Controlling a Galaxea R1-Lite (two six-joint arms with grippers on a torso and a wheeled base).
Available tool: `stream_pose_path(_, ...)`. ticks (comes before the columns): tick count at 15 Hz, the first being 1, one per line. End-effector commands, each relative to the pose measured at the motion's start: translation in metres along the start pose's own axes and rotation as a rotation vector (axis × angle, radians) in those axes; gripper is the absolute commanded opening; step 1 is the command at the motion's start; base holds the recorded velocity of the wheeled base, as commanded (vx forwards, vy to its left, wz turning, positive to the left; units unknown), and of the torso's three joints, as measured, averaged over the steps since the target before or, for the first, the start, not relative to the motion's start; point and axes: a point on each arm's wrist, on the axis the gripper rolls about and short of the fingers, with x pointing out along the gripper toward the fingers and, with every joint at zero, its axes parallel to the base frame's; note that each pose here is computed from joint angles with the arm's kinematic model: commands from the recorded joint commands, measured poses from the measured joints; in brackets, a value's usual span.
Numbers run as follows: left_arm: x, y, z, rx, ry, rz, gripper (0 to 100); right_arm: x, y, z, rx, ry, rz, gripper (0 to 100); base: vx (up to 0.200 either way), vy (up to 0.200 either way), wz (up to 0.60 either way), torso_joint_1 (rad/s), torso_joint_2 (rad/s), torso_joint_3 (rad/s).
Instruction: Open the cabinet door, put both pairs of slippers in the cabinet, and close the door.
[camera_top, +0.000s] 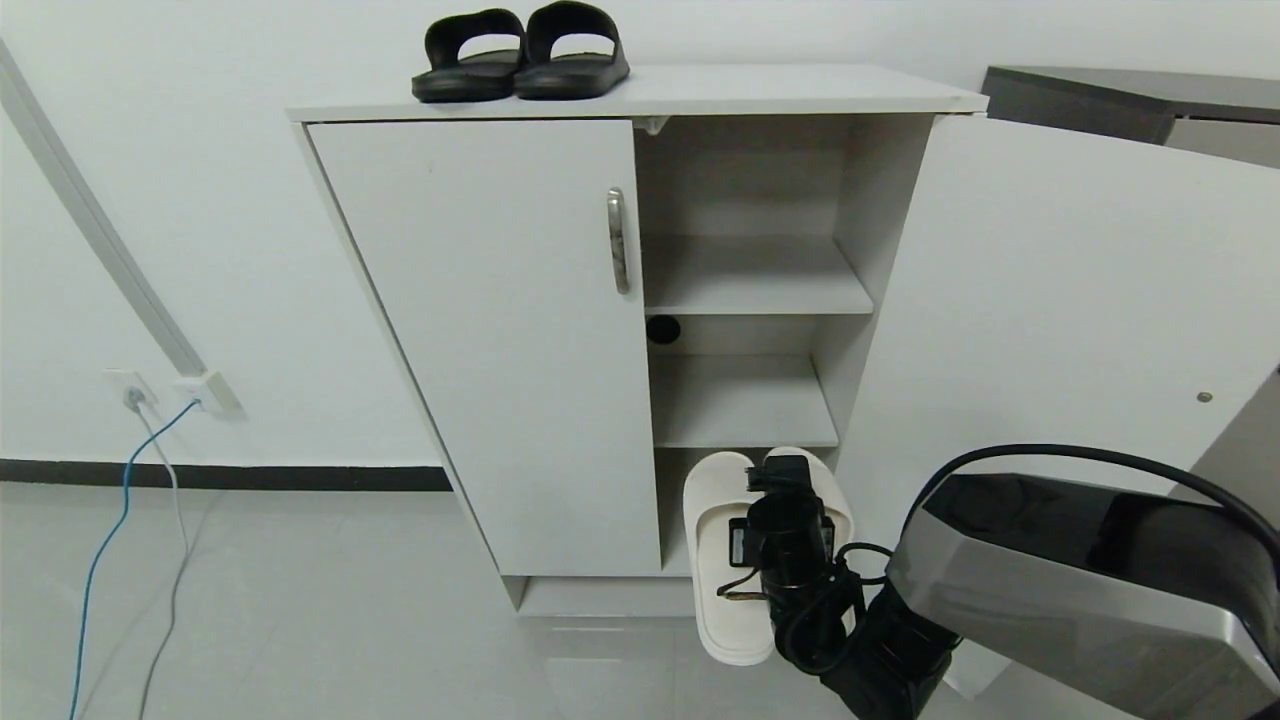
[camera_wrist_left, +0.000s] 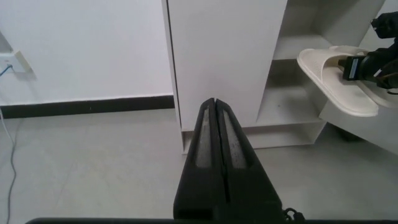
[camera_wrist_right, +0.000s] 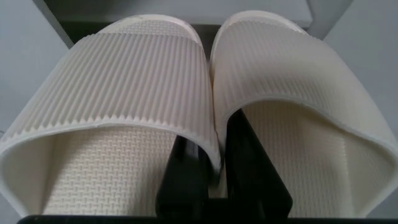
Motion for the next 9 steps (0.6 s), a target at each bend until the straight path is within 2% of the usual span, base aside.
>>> stream_pose_path(1, 0.0, 0.0, 0.0, -0.001, 0.001, 0.0, 0, 0.001, 0.0, -0.002, -0.002, 0.002, 0.0, 0, 0.0, 0.0, 0.0, -0.002, 0.0, -0.188)
stream_pose_path(7, 0.0, 0.0, 0.0, -0.003, 0.001, 0.0, 0, 0.011, -0.002, -0.001, -0.015, -0.015, -0.019, 0, 0.0, 0.0, 0.0, 0.005, 0.0, -0.198)
stream_pose_path(9, 0.0, 0.0, 0.0, -0.003, 0.001, 0.0, 0, 0.01, 0.0, 0.003, -0.029, -0.054, -0.011, 0, 0.0, 0.0, 0.0, 0.005, 0.0, -0.2)
